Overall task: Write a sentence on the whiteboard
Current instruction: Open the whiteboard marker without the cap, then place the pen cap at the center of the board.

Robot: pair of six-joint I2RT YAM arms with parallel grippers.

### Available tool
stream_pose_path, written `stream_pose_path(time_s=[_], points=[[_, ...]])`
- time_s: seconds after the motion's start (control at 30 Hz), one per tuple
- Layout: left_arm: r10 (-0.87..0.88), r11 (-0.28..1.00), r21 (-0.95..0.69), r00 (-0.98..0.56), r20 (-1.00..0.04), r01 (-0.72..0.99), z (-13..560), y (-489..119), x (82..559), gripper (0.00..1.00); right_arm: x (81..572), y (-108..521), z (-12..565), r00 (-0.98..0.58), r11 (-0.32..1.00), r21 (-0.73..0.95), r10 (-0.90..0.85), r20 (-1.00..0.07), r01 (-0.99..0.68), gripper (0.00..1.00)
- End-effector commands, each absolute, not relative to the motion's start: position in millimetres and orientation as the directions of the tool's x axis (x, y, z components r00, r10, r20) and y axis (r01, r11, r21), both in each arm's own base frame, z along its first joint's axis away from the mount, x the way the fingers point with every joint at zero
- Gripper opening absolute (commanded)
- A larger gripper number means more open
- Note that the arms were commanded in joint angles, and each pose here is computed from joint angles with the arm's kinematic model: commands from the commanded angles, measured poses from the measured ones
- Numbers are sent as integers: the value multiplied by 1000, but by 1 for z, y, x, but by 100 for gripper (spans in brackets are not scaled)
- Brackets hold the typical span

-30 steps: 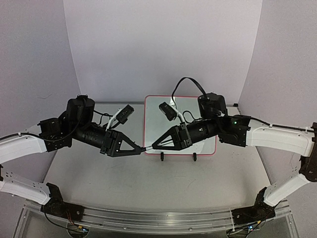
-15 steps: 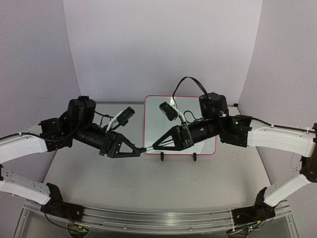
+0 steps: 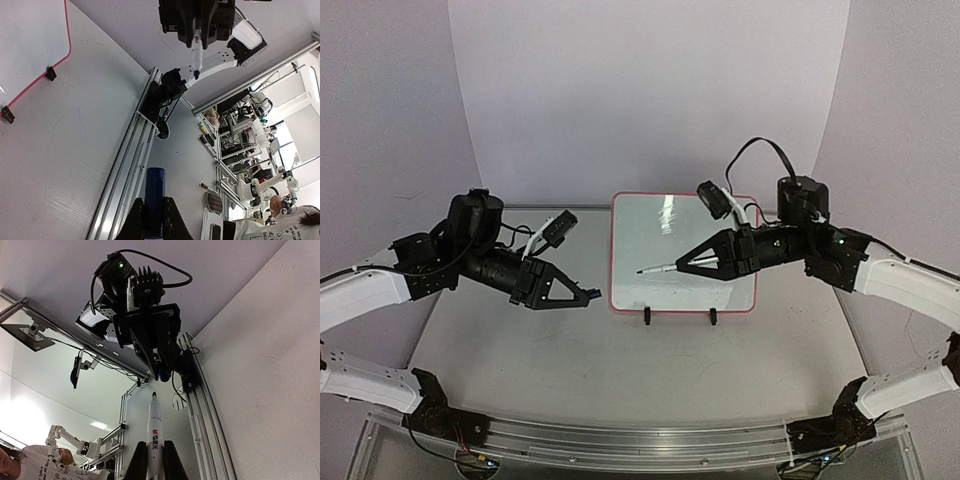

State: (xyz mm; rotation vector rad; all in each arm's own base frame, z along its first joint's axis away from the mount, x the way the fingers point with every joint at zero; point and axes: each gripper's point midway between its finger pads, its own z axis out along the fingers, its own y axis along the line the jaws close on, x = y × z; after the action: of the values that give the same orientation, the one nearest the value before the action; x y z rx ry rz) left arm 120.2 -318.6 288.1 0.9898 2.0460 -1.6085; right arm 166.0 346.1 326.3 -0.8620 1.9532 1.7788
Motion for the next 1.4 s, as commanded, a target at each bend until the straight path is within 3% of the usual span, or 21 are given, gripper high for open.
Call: stream_pose_path(time_s=[0.0, 0.13, 0.33, 0.47, 0.87, 1.0, 1.37], points=[[316, 203, -661, -688, -654, 722, 267, -303, 131, 0, 160, 329, 337, -732, 27, 739, -166, -661, -673, 0], [320, 450, -635, -777, -541, 628, 201, -291, 154, 0, 182, 317, 316, -758, 235, 725, -93, -646, -647, 0], [194, 624, -584, -826, -528, 520, 159, -275, 182, 1, 207, 294, 295, -745, 436, 684, 45, -665, -584, 0], [154, 699, -585, -885, -439, 412, 128, -272, 189, 1, 215, 290, 286, -737, 492, 667, 73, -672, -560, 0], [171, 788, -523, -931, -321, 325, 78, -268, 194, 7, 223, 301, 265, -725, 555, 631, 71, -685, -542, 0], [188, 793, -509, -929, -320, 335, 73, -269, 197, 14, 223, 305, 262, -721, 562, 624, 67, -690, -544, 0], [222, 797, -490, -926, -306, 353, 56, -272, 199, 20, 225, 318, 248, -716, 605, 589, 44, -697, -536, 0]])
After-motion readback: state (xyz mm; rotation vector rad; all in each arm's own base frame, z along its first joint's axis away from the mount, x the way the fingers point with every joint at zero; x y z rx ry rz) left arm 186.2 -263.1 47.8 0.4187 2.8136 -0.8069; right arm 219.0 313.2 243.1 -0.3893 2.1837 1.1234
